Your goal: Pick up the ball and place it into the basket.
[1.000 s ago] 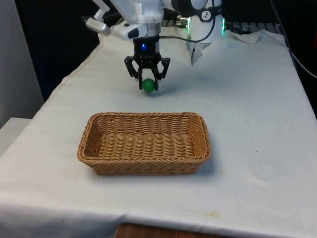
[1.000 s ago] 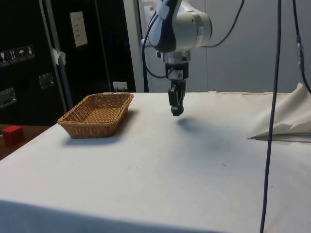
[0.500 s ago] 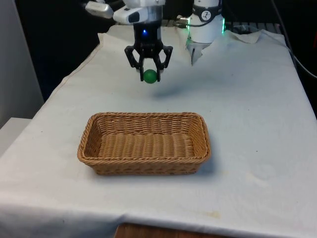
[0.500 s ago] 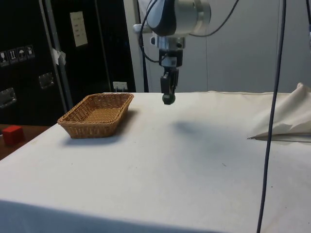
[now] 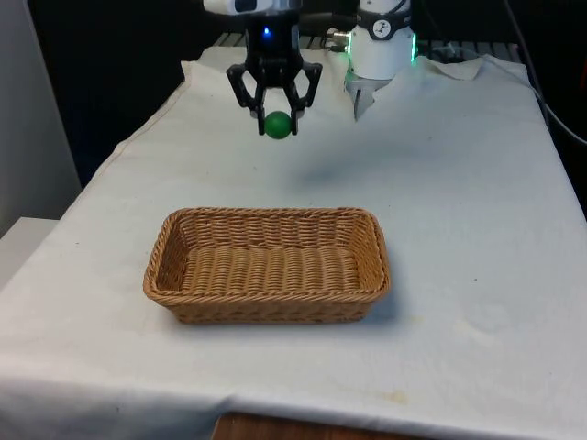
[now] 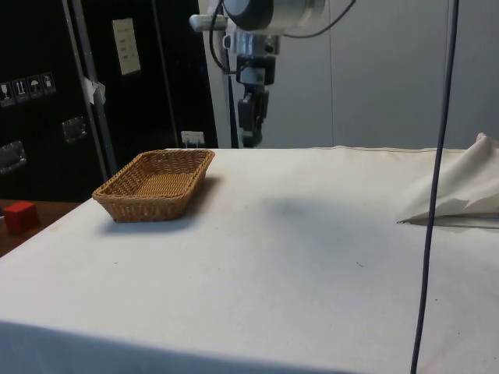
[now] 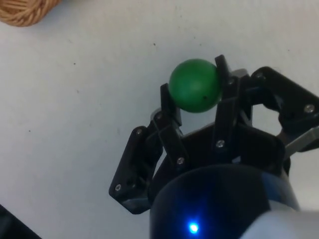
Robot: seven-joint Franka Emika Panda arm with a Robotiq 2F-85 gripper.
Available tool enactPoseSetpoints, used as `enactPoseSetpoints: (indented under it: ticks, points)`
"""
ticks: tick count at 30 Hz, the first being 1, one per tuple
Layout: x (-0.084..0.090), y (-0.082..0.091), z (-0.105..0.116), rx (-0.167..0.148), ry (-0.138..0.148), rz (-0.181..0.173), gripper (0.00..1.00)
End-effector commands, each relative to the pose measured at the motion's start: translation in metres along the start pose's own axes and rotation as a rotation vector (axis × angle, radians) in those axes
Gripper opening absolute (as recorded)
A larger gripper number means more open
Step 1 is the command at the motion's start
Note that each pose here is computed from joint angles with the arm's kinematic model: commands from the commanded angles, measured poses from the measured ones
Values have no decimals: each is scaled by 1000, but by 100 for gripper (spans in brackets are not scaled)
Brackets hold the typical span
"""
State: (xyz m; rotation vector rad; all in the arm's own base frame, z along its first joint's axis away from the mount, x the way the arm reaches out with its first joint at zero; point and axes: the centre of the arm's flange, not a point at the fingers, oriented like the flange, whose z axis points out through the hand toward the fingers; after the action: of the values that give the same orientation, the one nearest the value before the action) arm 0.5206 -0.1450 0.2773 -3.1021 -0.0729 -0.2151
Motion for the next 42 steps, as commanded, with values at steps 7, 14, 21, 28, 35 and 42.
enactPoseSetpoints:
  ticks: [7, 14, 21, 28, 35, 42]
  points:
    - [22, 0, -19, 0, -7, -22, 1]
    - [41, -3, -34, 5, -3, -37, 1]
    - [62, -8, -46, 6, -5, -44, 1]
    - [80, -11, -46, -12, -12, -54, 1]
    - [93, -12, -35, -45, -18, -69, 1]
    - [113, -20, -24, -79, -24, -90, 1]
